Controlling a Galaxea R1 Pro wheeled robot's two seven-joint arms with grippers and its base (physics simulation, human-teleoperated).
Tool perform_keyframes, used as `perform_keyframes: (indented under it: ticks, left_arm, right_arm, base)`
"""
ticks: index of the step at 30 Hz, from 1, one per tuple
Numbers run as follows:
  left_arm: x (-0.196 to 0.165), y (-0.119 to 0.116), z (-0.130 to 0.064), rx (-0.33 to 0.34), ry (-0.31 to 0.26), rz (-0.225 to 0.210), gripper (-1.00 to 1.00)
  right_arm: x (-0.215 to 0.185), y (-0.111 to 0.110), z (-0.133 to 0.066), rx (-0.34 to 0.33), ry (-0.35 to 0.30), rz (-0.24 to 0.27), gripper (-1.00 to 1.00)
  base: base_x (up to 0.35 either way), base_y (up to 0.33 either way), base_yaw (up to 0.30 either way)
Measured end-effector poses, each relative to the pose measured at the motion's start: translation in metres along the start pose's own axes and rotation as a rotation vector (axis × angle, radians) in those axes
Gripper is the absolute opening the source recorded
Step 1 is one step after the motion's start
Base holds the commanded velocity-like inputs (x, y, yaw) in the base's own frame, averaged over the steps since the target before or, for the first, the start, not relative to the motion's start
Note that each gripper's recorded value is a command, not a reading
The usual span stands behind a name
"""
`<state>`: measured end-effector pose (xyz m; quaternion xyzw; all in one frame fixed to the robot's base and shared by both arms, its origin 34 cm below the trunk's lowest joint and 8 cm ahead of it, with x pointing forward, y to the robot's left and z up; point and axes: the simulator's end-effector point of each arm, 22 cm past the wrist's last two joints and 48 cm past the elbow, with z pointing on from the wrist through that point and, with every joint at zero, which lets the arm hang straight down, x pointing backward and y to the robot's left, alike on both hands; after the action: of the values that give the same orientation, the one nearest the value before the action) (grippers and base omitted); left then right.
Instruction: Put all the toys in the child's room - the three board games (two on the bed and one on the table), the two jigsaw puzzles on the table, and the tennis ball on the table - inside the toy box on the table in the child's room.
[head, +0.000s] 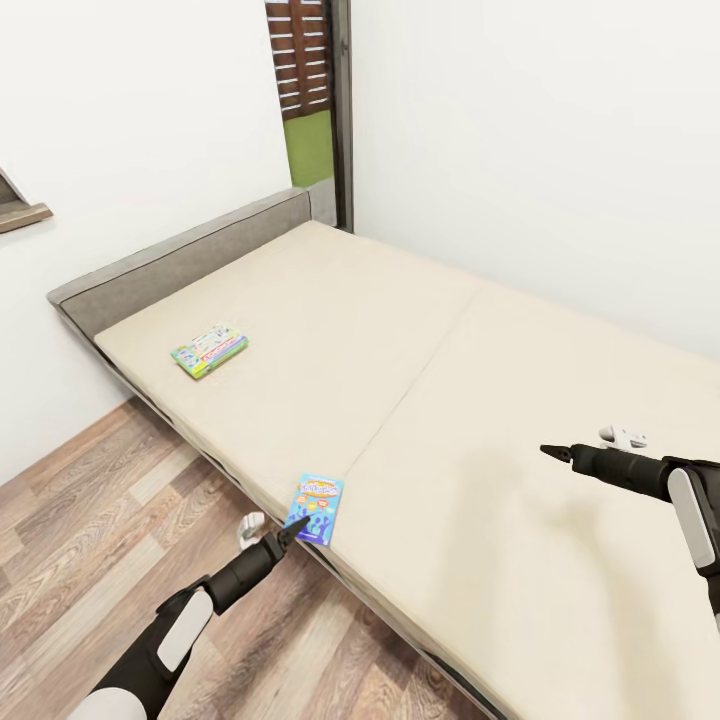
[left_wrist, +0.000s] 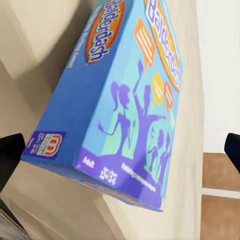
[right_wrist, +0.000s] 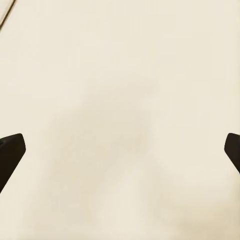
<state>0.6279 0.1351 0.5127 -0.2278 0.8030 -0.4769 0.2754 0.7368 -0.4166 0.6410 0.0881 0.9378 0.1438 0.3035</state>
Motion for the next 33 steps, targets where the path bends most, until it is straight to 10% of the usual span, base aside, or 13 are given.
perform_keyframes:
  ticks: [33]
  left_arm:
    - [-0.0041, -0.0033, 0.0011, 0.005, -0.006, 0.009, 1.00]
  right_arm:
    - [0.0001, 0.0007, 0.0003, -0.001, 0.000, 0.001, 1.00]
  base:
    - [0.000, 0.000, 0.000]
